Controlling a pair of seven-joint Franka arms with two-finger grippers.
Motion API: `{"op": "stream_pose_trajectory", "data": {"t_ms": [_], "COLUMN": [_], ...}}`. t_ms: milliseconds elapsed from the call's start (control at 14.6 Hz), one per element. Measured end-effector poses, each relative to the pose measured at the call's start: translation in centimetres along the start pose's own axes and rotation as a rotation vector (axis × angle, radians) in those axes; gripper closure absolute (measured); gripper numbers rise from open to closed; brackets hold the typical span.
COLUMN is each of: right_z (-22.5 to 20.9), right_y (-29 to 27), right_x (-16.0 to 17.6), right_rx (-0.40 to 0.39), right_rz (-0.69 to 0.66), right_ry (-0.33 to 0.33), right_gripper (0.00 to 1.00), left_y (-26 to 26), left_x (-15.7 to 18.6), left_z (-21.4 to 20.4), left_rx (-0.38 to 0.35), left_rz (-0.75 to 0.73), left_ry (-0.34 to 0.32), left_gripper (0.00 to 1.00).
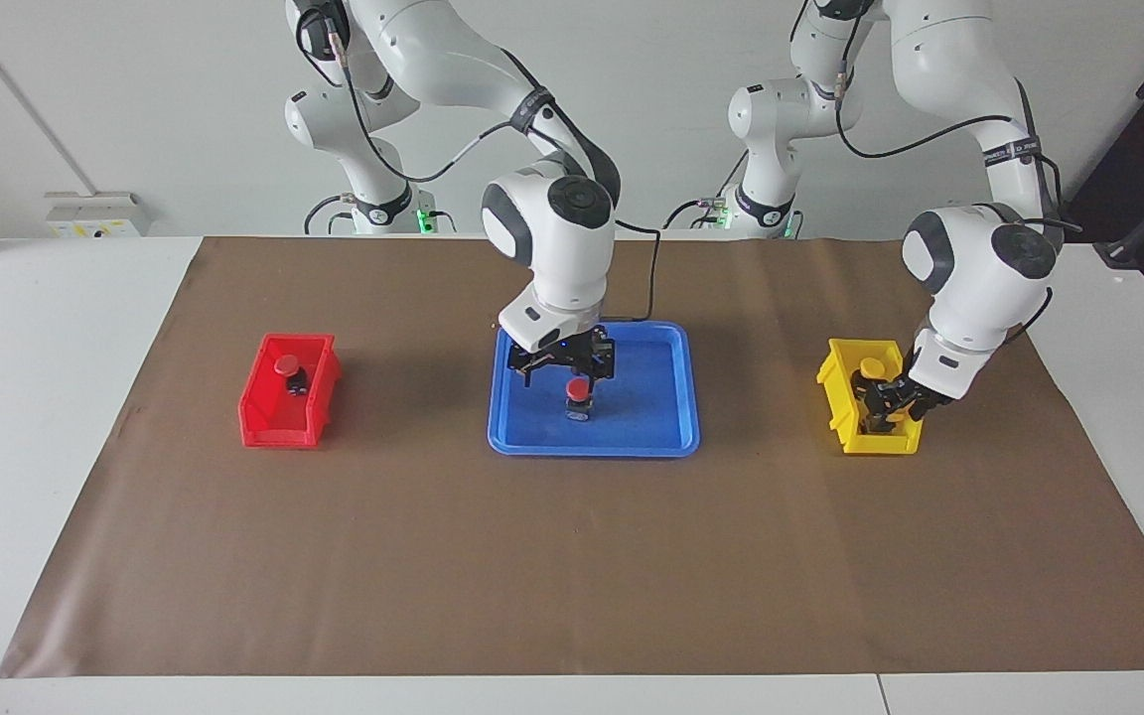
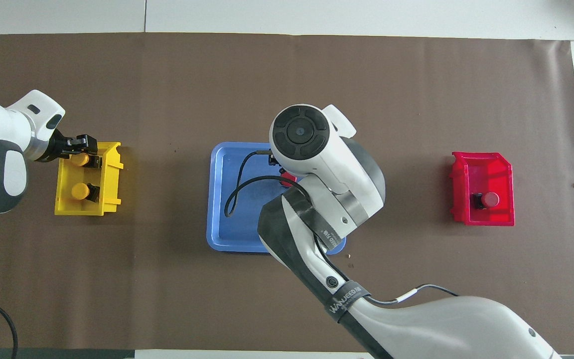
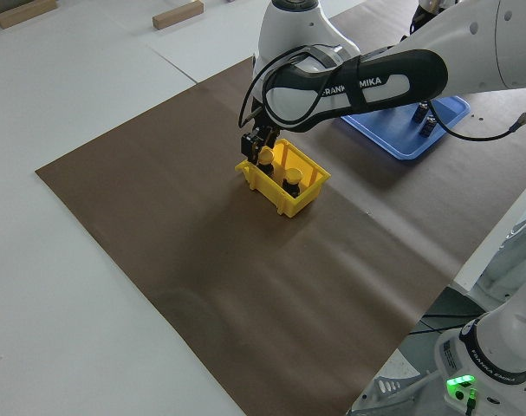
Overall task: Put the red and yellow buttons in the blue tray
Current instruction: 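Release the red button in the tray while the left gripper lifts the yellow button, then carry the yellow button with the left gripper and lower it into the tray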
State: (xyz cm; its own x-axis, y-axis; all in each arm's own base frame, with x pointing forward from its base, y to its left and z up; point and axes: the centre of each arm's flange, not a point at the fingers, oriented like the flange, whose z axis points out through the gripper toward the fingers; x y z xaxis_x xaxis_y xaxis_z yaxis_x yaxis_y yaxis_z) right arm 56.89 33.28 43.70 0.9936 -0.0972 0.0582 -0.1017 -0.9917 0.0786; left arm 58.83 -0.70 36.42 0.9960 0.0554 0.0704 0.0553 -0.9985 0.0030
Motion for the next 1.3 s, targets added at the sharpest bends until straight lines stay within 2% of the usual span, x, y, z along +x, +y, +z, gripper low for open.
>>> {"op": "stream_pose_trajectory", "data": {"t_ms": [205, 341, 410, 478, 615, 683, 820, 888, 956, 1024, 1093, 1161, 1298], "right_z": [-5.3, -5.2, -4.1, -2.5, 0.9, 2.5, 4.3, 4.9, 5.5, 6.2, 7.0, 7.8, 9.0], "right_y": [13.4, 23.0, 27.2, 31.1, 36.3, 38.0, 39.6, 39.6, 39.5, 39.5, 39.6, 39.7, 39.8], "right_x": [1.5, 0.1, -1.0, -2.1, -3.6, -4.0, -4.5, -4.6, -4.6, -4.6, -4.5, -4.4, -4.0], "right_rx": [0.010, 0.045, 0.055, 0.063, 0.073, 0.076, 0.080, 0.081, 0.080, 0.080, 0.079, 0.078, 0.077], "right_rz": [-0.067, -0.124, -0.145, -0.172, -0.213, -0.225, -0.255, -0.266, -0.279, -0.287, -0.292, -0.293, -0.293], "right_ry": [-0.051, -0.089, -0.105, -0.106, -0.103, -0.104, -0.090, -0.085, -0.080, -0.072, -0.064, -0.059, -0.051], "right_gripper": [0.00, 0.00, 0.00, 0.01, 0.04, 0.11, 0.14, 0.23, 0.23, 0.29, 0.29, 0.32, 0.32], "left_y": [0.0, 0.0, 0.0, 0.0, 0.0, 0.0, 0.3, 1.3, 4.0, 8.1, 13.5, 19.5, 29.9], "left_x": [-0.1, -0.2, -0.2, -0.2, 0.4, 1.2, 3.2, 3.8, 3.9, 3.4, 2.1, 0.0, -5.0], "left_z": [0.1, 0.2, 0.2, 0.1, -1.0, -2.9, -8.9, -11.8, -13.6, -13.9, -13.3, -12.4, -10.7], "left_rx": [0.000, 0.000, 0.000, 0.000, -0.002, -0.002, -0.006, -0.016, -0.029, -0.039, -0.046, -0.054, -0.075], "left_rz": [-0.005, -0.012, -0.014, -0.016, -0.025, -0.027, -0.041, -0.067, -0.112, -0.164, -0.210, -0.245, -0.277], "left_ry": [-0.003, -0.006, -0.006, -0.005, -0.005, -0.012, -0.026, -0.025, -0.015, -0.010, -0.017, -0.020, -0.020], "left_gripper": [0.34, 0.55, 0.60, 0.60, 0.60, 0.60, 0.60, 0.60, 0.60, 0.60, 0.60, 0.60, 0.60]}}
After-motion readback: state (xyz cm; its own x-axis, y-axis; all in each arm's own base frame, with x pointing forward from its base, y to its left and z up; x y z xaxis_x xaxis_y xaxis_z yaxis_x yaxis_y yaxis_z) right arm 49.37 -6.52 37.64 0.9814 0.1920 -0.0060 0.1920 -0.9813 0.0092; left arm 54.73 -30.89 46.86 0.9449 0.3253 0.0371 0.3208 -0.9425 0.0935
